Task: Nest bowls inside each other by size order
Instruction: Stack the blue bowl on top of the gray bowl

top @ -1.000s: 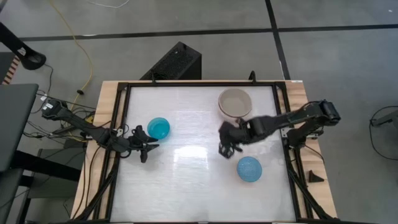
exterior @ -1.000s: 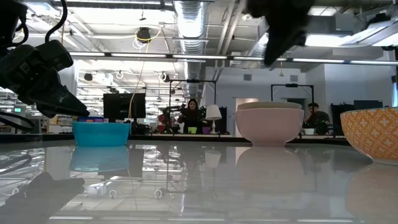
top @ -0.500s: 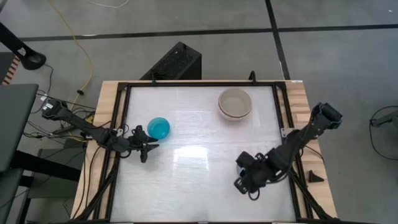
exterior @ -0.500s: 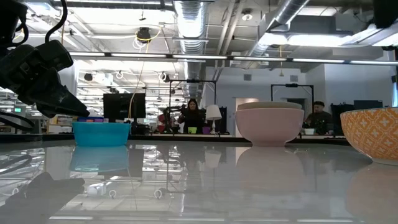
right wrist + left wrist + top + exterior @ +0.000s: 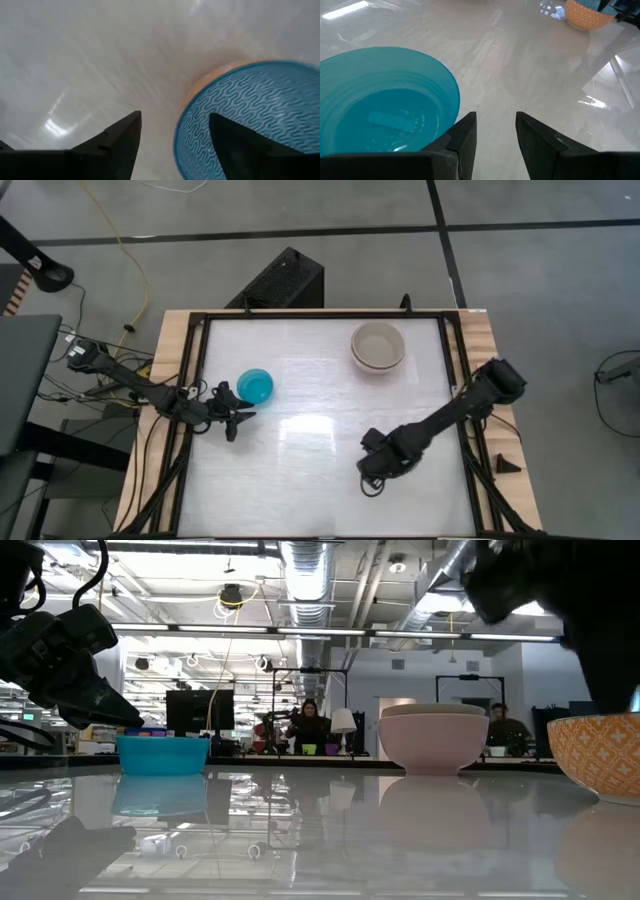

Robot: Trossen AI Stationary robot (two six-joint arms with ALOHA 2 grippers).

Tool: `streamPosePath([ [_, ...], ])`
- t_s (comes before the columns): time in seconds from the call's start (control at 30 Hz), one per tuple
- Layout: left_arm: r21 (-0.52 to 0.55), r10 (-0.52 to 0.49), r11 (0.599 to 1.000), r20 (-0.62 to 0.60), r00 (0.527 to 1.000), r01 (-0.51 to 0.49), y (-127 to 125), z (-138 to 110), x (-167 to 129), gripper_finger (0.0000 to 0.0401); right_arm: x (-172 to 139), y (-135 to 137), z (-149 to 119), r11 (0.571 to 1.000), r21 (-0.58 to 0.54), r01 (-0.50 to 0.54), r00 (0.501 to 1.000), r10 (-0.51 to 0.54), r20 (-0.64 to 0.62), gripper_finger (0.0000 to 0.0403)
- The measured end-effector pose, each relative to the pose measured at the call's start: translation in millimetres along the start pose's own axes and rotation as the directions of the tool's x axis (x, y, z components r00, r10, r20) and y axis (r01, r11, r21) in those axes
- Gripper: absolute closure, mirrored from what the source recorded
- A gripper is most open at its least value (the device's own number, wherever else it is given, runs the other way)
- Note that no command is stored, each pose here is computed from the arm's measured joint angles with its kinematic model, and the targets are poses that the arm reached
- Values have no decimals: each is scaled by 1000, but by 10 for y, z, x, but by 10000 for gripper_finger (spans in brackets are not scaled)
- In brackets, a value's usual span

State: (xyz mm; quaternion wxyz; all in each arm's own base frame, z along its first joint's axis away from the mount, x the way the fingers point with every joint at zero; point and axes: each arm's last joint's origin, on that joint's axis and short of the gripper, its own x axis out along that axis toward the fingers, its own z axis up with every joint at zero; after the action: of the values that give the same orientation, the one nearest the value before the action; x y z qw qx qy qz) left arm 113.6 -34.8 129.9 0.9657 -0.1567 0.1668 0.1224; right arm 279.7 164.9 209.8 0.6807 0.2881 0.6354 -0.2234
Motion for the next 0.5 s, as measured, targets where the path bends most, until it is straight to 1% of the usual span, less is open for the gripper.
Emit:
streamPosePath([
  [0.2, 0, 0, 1000, 0, 1000, 0, 0, 0, 0, 276, 240, 17, 73, 997, 18, 76, 996, -75, -38, 133],
  [0.33, 0, 0, 1000, 0, 1000, 0, 0, 0, 0, 276, 317, 3, 105, 993, 30, 114, 992, -112, -50, 134],
  [0.43, 0, 0, 1000, 0, 1000, 0, 0, 0, 0, 276, 306, -15, 126, 992, 37, 122, 992, -120, -44, 149],
  [0.5, 0, 0, 1000, 0, 1000, 0, 0, 0, 0, 276, 292, -24, 130, 991, 43, 128, 991, -127, -29, 170],
])
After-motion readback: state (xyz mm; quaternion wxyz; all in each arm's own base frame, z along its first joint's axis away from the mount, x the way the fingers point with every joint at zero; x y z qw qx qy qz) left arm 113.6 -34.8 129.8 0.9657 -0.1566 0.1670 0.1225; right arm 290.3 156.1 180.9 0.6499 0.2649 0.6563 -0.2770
